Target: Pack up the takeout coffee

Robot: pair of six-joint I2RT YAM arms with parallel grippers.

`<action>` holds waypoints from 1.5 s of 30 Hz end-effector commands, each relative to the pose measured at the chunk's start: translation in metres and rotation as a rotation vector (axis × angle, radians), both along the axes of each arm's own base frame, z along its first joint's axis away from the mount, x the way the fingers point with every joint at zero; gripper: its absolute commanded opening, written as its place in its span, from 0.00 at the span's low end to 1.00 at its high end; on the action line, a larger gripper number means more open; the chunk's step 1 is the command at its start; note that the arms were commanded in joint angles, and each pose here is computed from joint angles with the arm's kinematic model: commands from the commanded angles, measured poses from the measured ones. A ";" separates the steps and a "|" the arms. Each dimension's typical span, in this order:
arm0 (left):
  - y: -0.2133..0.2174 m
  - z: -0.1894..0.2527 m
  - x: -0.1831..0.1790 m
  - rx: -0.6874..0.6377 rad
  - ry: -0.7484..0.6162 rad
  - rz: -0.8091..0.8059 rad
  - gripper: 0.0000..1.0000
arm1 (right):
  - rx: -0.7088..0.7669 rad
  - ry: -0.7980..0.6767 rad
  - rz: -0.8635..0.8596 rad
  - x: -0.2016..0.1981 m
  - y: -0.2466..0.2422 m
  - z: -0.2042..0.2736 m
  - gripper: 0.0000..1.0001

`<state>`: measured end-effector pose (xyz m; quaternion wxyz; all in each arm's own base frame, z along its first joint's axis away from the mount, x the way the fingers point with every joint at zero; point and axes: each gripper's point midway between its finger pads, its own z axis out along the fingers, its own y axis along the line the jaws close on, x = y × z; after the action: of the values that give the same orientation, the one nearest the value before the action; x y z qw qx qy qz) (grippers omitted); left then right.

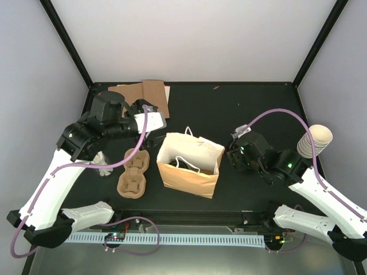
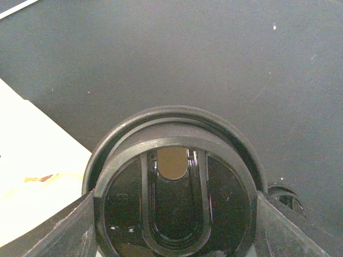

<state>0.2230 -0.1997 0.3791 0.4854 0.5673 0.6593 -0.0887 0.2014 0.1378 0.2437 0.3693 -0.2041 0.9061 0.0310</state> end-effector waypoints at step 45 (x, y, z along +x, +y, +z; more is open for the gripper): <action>-0.086 -0.106 0.017 0.384 0.278 -0.398 0.13 | 0.074 -0.057 0.021 -0.005 -0.002 0.032 0.55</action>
<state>0.2443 -0.2840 0.2693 0.2593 0.7507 0.5937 -0.1293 0.1953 0.1402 0.2591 0.3801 -0.2115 0.8986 0.0576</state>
